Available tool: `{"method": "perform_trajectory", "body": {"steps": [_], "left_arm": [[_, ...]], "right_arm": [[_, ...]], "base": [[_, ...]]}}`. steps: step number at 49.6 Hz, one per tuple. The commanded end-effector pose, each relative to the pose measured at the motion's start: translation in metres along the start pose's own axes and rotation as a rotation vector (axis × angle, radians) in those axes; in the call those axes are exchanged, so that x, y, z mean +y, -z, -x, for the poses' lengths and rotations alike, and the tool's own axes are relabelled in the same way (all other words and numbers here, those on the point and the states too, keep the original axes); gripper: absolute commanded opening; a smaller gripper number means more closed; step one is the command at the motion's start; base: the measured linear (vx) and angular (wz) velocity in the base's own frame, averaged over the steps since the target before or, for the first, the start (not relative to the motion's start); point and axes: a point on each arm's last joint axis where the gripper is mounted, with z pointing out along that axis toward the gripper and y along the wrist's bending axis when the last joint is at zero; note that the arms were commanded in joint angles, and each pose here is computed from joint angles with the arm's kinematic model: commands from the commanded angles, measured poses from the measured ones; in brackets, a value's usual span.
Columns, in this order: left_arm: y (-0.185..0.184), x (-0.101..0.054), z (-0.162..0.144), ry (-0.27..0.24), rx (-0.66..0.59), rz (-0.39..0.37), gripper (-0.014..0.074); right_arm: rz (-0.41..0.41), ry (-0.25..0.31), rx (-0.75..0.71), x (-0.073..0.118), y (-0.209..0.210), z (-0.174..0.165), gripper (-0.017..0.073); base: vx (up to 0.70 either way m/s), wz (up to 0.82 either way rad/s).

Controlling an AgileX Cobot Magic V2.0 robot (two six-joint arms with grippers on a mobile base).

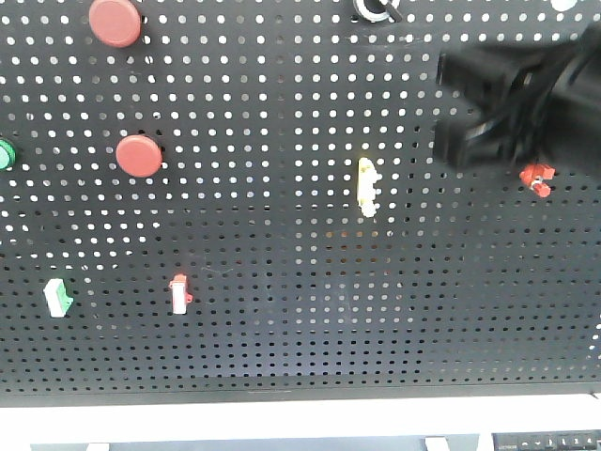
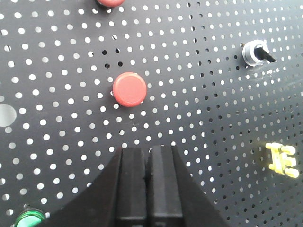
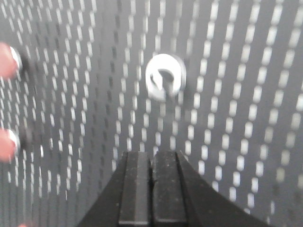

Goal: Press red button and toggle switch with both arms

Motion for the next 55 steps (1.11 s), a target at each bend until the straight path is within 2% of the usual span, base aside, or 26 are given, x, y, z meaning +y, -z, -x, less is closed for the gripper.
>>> {"method": "perform_trajectory", "body": {"steps": [1,17,21,22,30,36,40,55], "left_arm": [[0.002,0.004,0.019,0.01,-0.107,0.024,0.0],[0.002,0.004,0.017,0.01,-0.102,0.025,0.0],[0.01,0.007,0.01,-0.001,-0.091,0.047,0.0],[0.048,0.014,-0.022,-0.038,-0.024,0.14,0.0],[0.096,0.018,-0.068,-0.079,0.066,0.282,0.0],[0.128,0.014,-0.101,-0.098,0.14,0.37,0.0],[0.144,0.009,-0.124,-0.1,0.181,0.397,0.0],[0.187,-0.012,-0.196,-0.094,0.205,0.398,0.0001]], "right_arm": [[-0.004,0.011,-0.117,-0.002,0.01,0.022,-0.0003],[-0.004,0.011,-0.118,-0.002,0.01,0.022,-0.0003],[-0.004,0.011,-0.118,-0.002,0.01,0.022,-0.0003],[-0.004,0.011,-0.119,-0.002,0.01,0.022,-0.0003],[-0.004,0.011,-0.118,-0.002,0.01,0.022,-0.0003],[-0.004,0.011,-0.118,-0.002,0.01,0.022,-0.0003],[-0.004,0.011,-0.118,-0.002,0.01,0.022,-0.0003],[-0.004,0.011,-0.119,-0.002,0.01,0.022,-0.0003]], "base": [[0.0,0.0],[0.0,0.0],[0.0,0.0],[0.0,0.0],[0.0,0.0],[0.0,0.0],[0.0,0.0],[0.0,0.0]]}}
